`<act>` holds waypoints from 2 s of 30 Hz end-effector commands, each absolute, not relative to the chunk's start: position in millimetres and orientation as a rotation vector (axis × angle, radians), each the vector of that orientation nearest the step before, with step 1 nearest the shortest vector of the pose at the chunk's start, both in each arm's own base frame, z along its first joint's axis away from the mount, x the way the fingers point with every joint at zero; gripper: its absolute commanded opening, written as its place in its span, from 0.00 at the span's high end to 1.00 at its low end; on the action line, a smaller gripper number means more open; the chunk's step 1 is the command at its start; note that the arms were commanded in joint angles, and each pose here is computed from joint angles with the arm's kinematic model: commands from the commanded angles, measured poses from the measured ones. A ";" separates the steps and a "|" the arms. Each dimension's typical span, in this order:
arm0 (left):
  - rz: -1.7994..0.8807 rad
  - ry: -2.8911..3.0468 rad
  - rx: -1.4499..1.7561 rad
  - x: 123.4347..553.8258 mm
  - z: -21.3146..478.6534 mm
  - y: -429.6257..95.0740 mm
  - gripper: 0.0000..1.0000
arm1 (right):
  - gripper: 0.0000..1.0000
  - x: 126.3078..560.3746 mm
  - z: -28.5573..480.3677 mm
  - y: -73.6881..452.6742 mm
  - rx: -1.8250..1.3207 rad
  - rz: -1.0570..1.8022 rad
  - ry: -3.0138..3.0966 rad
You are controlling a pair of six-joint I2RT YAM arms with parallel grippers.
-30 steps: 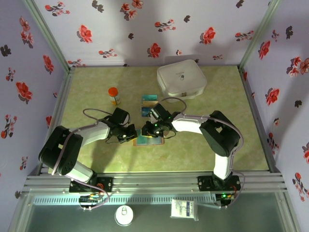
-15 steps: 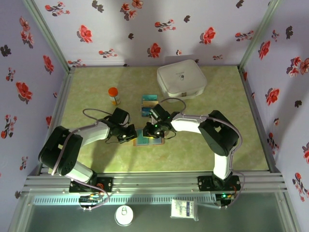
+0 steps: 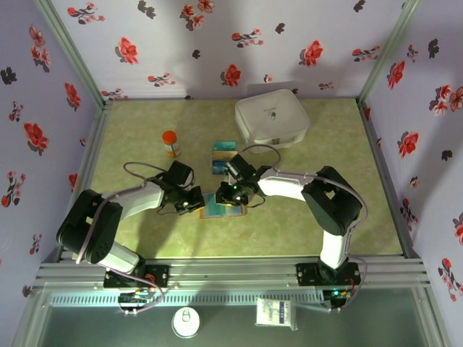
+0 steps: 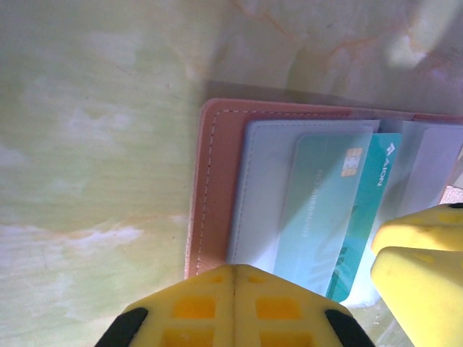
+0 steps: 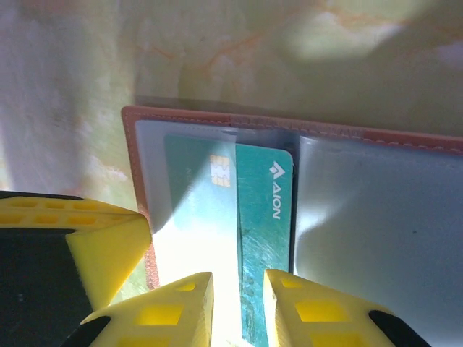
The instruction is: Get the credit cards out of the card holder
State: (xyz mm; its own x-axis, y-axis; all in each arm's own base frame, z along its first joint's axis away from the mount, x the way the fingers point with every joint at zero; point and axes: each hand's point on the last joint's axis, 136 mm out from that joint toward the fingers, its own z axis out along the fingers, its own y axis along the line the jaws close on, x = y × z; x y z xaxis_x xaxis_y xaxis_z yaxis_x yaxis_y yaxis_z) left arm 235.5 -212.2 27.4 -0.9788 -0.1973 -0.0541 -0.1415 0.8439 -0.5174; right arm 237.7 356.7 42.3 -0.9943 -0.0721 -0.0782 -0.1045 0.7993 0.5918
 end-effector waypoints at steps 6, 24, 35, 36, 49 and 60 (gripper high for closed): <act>-0.823 2.894 -0.222 243.0 41.8 -223.7 0.99 | 0.73 246.2 51.0 348.0 -0.146 0.960 2.904; -0.784 2.956 -0.234 238.8 19.2 -225.7 1.00 | 0.72 243.4 26.0 347.4 -0.121 1.004 2.950; -0.750 2.976 -0.245 235.8 15.0 -221.3 1.00 | 0.77 245.2 41.8 357.0 -0.075 1.178 2.871; -0.749 2.977 -0.244 235.2 14.8 -221.2 1.00 | 0.79 245.1 41.9 357.3 -0.073 1.186 2.869; -0.747 2.976 -0.248 234.5 14.4 -220.1 1.00 | 0.89 244.0 41.8 359.6 -0.035 1.284 2.836; -0.721 2.981 -0.262 231.5 12.8 -214.5 1.00 | 0.94 246.1 42.0 330.8 -0.011 1.151 2.851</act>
